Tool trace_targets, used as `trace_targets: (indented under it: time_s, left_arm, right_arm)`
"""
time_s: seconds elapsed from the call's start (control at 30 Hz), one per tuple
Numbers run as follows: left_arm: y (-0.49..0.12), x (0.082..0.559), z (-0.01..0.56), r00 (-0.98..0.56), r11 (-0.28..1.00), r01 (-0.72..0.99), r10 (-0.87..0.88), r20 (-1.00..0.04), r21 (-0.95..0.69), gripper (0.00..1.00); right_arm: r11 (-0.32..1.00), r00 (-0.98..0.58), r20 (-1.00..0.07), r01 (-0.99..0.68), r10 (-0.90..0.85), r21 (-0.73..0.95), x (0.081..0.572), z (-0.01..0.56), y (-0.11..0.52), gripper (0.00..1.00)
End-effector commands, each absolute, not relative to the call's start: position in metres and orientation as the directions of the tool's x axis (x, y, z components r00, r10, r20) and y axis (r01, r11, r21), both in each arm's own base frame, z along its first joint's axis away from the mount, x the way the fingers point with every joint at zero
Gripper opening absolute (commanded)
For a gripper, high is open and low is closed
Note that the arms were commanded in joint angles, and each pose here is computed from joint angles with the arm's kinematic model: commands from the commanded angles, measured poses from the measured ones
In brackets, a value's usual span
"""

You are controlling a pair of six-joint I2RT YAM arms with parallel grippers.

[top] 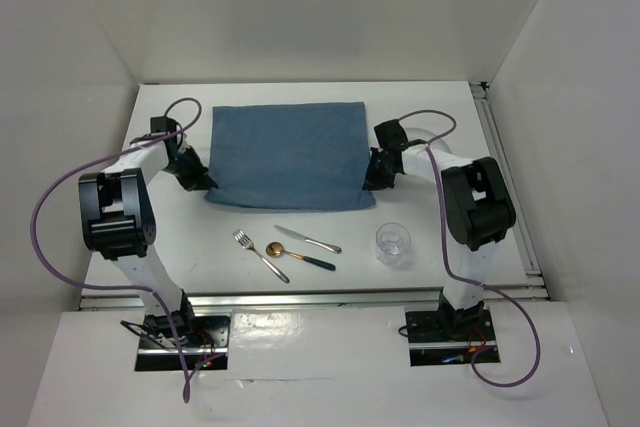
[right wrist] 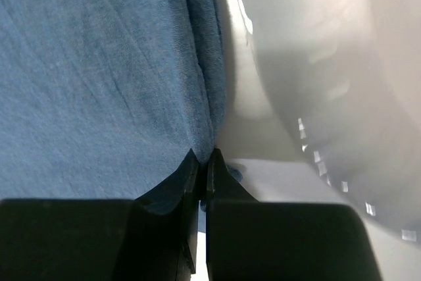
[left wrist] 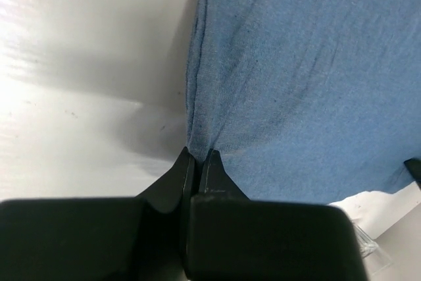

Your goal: Set the dinner table for one person

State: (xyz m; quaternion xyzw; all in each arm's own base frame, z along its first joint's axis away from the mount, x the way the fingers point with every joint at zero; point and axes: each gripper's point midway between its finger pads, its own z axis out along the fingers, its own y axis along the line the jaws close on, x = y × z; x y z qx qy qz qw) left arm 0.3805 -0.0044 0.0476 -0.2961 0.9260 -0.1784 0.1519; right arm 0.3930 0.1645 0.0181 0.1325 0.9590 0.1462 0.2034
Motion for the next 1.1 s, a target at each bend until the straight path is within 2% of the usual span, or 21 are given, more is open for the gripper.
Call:
trace_targets:
  time_s: [0.0, 0.03, 0.07, 0.1, 0.13, 0.17, 0.2, 0.23, 0.27, 0.3, 0.37, 0.43, 0.47, 0.53, 0.57, 0.6, 0.63, 0.67, 0.7, 0.9, 1.07]
  left_arm:
    - [0.001, 0.373, 0.048, -0.775, 0.767, -0.511, -0.607, -0.178, -0.388, 0.0]
    - [-0.002, 0.369, 0.043, -0.795, 0.784, -0.494, -0.583, -0.17, -0.377, 0.03]
    - [0.001, 0.367, 0.041, -0.801, 0.795, -0.493, -0.574, -0.173, -0.355, 0.19]
    - [-0.003, 0.366, 0.041, -0.806, 0.799, -0.486, -0.566, -0.173, -0.354, 0.19]
    - [0.001, 0.366, 0.043, -0.808, 0.808, -0.486, -0.561, -0.182, -0.334, 0.33]
    - [0.001, 0.366, 0.05, -0.817, 0.822, -0.475, -0.545, -0.19, -0.316, 0.49]
    - [0.004, 0.366, 0.053, -0.815, 0.824, -0.481, -0.546, -0.193, -0.298, 0.62]
    - [0.011, 0.367, 0.06, -0.814, 0.836, -0.481, -0.538, -0.219, -0.266, 0.74]
    - [0.017, 0.377, 0.077, -0.801, 0.839, -0.477, -0.537, -0.264, -0.261, 0.75]
    - [0.021, 0.375, 0.082, -0.8, 0.841, -0.488, -0.538, -0.264, -0.236, 0.75]
    - [0.033, 0.389, 0.112, -0.768, 0.845, -0.491, -0.535, -0.352, -0.214, 0.77]
    - [0.026, 0.398, 0.126, -0.759, 0.854, -0.473, -0.519, -0.393, -0.214, 0.72]
    - [0.021, 0.405, 0.13, -0.754, 0.862, -0.455, -0.507, -0.417, -0.225, 0.66]
    - [0.005, 0.421, 0.13, -0.76, 0.869, -0.42, -0.495, -0.422, -0.262, 0.28]
    - [-0.01, 0.43, 0.131, -0.774, 0.881, -0.384, -0.47, -0.425, -0.274, 0.1]
    - [-0.017, 0.438, 0.128, -0.782, 0.887, -0.372, -0.458, -0.423, -0.273, 0.0]
    - [-0.028, 0.438, 0.103, -0.82, 0.891, -0.378, -0.448, -0.357, -0.25, 0.0]
    - [-0.033, 0.444, 0.096, -0.825, 0.889, -0.385, -0.451, -0.339, -0.248, 0.0]
    - [-0.033, 0.456, 0.099, -0.822, 0.889, -0.382, -0.452, -0.348, -0.252, 0.0]
    - [-0.04, 0.467, 0.051, -0.858, 0.9, -0.389, -0.432, -0.278, -0.199, 0.0]
    - [-0.041, 0.454, 0.029, -0.877, 0.904, -0.387, -0.422, -0.229, -0.182, 0.0]
  right_arm:
    - [0.944, -0.88, -0.381, 0.185, 0.283, 0.274, 0.372, 0.029, 0.153, 0.0]
    - [0.942, -0.872, -0.391, 0.195, 0.294, 0.273, 0.37, 0.033, 0.15, 0.0]
    - [0.947, -0.875, -0.391, 0.195, 0.286, 0.256, 0.363, 0.03, 0.149, 0.0]
    - [0.947, -0.869, -0.403, 0.197, 0.288, 0.253, 0.364, 0.033, 0.148, 0.0]
    - [0.947, -0.869, -0.403, 0.197, 0.288, 0.253, 0.363, 0.036, 0.147, 0.07]
    - [0.949, -0.865, -0.414, 0.19, 0.282, 0.25, 0.361, 0.042, 0.148, 0.21]
    - [0.952, -0.864, -0.424, 0.178, 0.273, 0.25, 0.362, 0.045, 0.148, 0.58]
    - [0.956, -0.856, -0.449, 0.155, 0.255, 0.248, 0.365, 0.057, 0.151, 0.63]
    - [0.959, -0.852, -0.463, 0.14, 0.243, 0.246, 0.368, 0.065, 0.157, 0.65]
    - [0.967, -0.833, -0.503, 0.134, 0.229, 0.217, 0.373, 0.076, 0.155, 0.67]
    - [0.972, -0.808, -0.552, 0.106, 0.208, 0.211, 0.382, 0.098, 0.163, 0.67]
    - [0.972, -0.796, -0.576, 0.065, 0.186, 0.225, 0.389, 0.112, 0.172, 0.65]
    - [0.969, -0.791, -0.582, 0.053, 0.189, 0.242, 0.399, 0.114, 0.179, 0.61]
    - [0.964, -0.802, -0.571, 0.022, 0.176, 0.266, 0.408, 0.111, 0.191, 0.51]
    - [0.965, -0.823, -0.543, 0.023, 0.167, 0.262, 0.413, 0.095, 0.196, 0.39]
    - [0.958, -0.816, -0.552, 0.006, 0.17, 0.287, 0.426, 0.102, 0.206, 0.33]
    - [0.956, -0.821, -0.546, 0.001, 0.168, 0.294, 0.433, 0.098, 0.211, 0.26]
    - [0.96, -0.85, -0.503, 0.009, 0.155, 0.281, 0.435, 0.074, 0.215, 0.21]
    - [0.956, -0.844, -0.512, 0.0, 0.158, 0.294, 0.447, 0.08, 0.221, 0.15]
    - [0.948, -0.887, -0.422, 0.051, 0.188, 0.315, 0.461, 0.032, 0.219, 0.12]
    - [0.962, -0.891, -0.407, 0.105, 0.204, 0.252, 0.457, 0.011, 0.202, 0.08]
